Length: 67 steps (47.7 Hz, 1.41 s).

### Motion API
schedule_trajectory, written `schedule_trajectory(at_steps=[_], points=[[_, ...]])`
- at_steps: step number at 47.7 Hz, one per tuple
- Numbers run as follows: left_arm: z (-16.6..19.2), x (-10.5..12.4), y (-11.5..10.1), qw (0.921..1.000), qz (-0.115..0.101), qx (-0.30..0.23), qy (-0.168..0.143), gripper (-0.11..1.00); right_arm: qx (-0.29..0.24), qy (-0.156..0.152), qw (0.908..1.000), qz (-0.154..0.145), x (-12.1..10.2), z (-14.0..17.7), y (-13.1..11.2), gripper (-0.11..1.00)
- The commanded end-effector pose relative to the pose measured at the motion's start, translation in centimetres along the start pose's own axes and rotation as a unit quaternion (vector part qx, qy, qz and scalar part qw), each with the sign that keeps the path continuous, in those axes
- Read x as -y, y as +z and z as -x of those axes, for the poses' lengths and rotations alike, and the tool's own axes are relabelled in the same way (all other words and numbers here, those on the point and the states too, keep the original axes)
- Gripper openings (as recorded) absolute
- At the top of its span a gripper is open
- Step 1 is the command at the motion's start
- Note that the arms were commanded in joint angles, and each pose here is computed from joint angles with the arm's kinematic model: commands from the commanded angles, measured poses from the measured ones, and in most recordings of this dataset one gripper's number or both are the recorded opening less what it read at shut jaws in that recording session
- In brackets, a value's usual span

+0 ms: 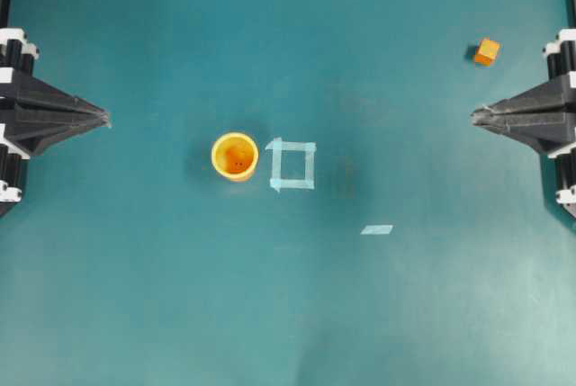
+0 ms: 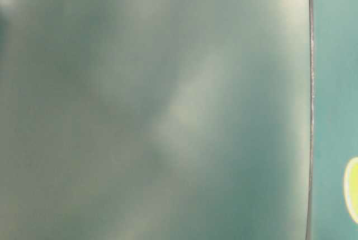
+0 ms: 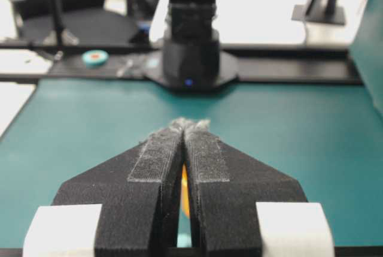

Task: Move the block toward the cup with right arm.
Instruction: 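Move the right gripper toward the small orange cube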

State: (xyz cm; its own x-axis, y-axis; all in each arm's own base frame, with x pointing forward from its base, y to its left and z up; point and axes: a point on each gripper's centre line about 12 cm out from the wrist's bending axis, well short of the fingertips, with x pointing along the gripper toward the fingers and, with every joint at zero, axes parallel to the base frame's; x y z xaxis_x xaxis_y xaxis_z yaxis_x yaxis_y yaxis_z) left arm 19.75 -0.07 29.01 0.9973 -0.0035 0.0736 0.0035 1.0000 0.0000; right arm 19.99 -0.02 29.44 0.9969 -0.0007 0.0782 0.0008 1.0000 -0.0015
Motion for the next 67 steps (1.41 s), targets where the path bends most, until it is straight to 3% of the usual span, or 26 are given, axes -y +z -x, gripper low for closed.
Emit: schedule_trajectory(at_steps=[1,13,29,52,67], points=[[-0.4,-0.1,0.5,0.9999,0.008,-0.015,0.001,-0.01,0.011,-0.002,0.9999,-0.003,0.1,-0.1,0.7,0.00],[-0.5,-0.1,0.5,0.9996,0.010,-0.026,0.002,0.03,-0.098,-0.035,0.9941,-0.030,1.3,-0.6,0.4,0.00],[-0.5,0.0,0.4,0.9996,0.011,-0.027,0.001,0.03,-0.216,-0.137,0.9607,-0.108,4.6,1.1,-0.5,0.00],[-0.5,0.0,0.6,0.9997,0.011,-0.021,0.001,0.03,-0.275,-0.180,0.9360,-0.126,5.9,2.0,-2.0,0.00],[-0.5,0.0,0.6,0.9997,0.011,-0.022,0.001,0.03,-0.277,-0.205,0.9277,-0.143,6.8,2.0,-2.2,0.00]])
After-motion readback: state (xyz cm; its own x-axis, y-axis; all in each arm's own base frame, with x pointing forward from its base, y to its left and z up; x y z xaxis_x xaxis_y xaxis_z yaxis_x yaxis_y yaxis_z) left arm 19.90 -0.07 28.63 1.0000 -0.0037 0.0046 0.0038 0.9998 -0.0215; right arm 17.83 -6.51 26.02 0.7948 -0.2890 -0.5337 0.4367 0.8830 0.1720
